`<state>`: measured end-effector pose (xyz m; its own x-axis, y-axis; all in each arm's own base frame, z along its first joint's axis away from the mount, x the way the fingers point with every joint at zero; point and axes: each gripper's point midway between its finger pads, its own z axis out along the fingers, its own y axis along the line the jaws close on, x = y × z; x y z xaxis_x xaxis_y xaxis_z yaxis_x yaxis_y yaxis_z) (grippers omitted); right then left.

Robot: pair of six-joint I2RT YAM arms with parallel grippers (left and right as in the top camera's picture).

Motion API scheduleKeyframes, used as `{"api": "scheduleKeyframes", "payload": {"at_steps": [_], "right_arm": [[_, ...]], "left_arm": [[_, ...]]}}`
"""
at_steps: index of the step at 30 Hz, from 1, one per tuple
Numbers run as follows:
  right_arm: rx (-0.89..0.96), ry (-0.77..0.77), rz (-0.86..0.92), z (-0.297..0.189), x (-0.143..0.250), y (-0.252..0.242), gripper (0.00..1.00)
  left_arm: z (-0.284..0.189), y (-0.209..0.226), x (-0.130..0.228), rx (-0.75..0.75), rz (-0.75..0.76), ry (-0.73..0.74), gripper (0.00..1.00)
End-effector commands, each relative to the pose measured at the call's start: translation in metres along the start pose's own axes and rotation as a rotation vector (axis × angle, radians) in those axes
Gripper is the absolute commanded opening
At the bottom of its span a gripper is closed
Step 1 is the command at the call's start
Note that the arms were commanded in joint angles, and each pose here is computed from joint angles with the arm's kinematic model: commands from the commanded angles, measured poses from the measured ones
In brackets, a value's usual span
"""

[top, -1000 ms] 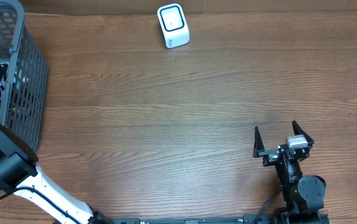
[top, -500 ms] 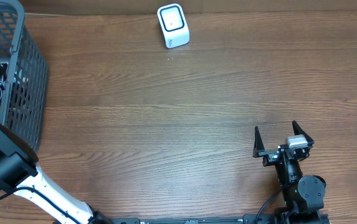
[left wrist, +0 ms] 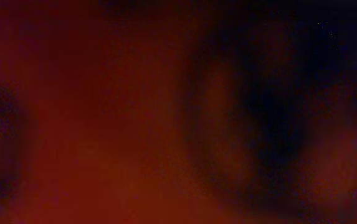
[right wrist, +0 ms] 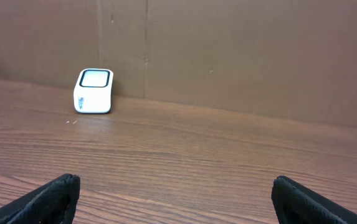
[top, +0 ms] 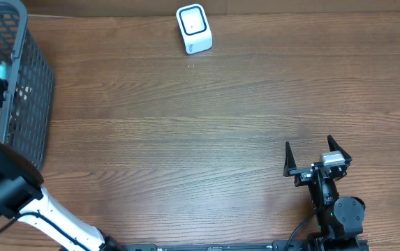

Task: Scan the item barcode
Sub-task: 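Reach into the basket and grasp the orange-and-teal wipes pack with left gripper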

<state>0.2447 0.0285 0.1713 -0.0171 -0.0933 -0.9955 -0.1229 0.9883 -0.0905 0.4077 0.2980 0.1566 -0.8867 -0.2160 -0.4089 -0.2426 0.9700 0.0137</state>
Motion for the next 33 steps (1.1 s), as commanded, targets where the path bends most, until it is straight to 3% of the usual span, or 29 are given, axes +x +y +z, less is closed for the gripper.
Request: {"api": "scheduleKeyframes", "payload": {"at_steps": [1, 8, 15, 21, 30, 33], "right_arm": [[0.001, -0.004, -0.004, 0.0, 0.002, 0.0, 1.0], [0.002, -0.004, -0.004, 0.0, 0.002, 0.0, 1.0], [0.001, -0.004, -0.004, 0.0, 0.002, 0.0, 1.0], [0.002, -0.004, -0.004, 0.0, 0.002, 0.0, 1.0], [0.002, -0.004, -0.004, 0.0, 0.002, 0.0, 1.0], [0.002, -0.004, -0.004, 0.0, 0.002, 0.0, 1.0]], "left_arm": [[-0.123, -0.002, -0.052, -0.096, -0.052, -0.291, 0.45], [-0.252, -0.027, -0.063, -0.131, -0.175, -0.562, 0.43], [-0.319, -0.087, -0.044, -0.046, -0.219, -0.668, 0.35], [-0.329, -0.154, -0.019, 0.07, -0.161, -0.607, 0.34], [-0.292, -0.222, 0.014, 0.095, -0.128, -0.403, 0.36], [-0.274, -0.26, 0.024, 0.147, -0.045, -0.341, 0.35]]}}
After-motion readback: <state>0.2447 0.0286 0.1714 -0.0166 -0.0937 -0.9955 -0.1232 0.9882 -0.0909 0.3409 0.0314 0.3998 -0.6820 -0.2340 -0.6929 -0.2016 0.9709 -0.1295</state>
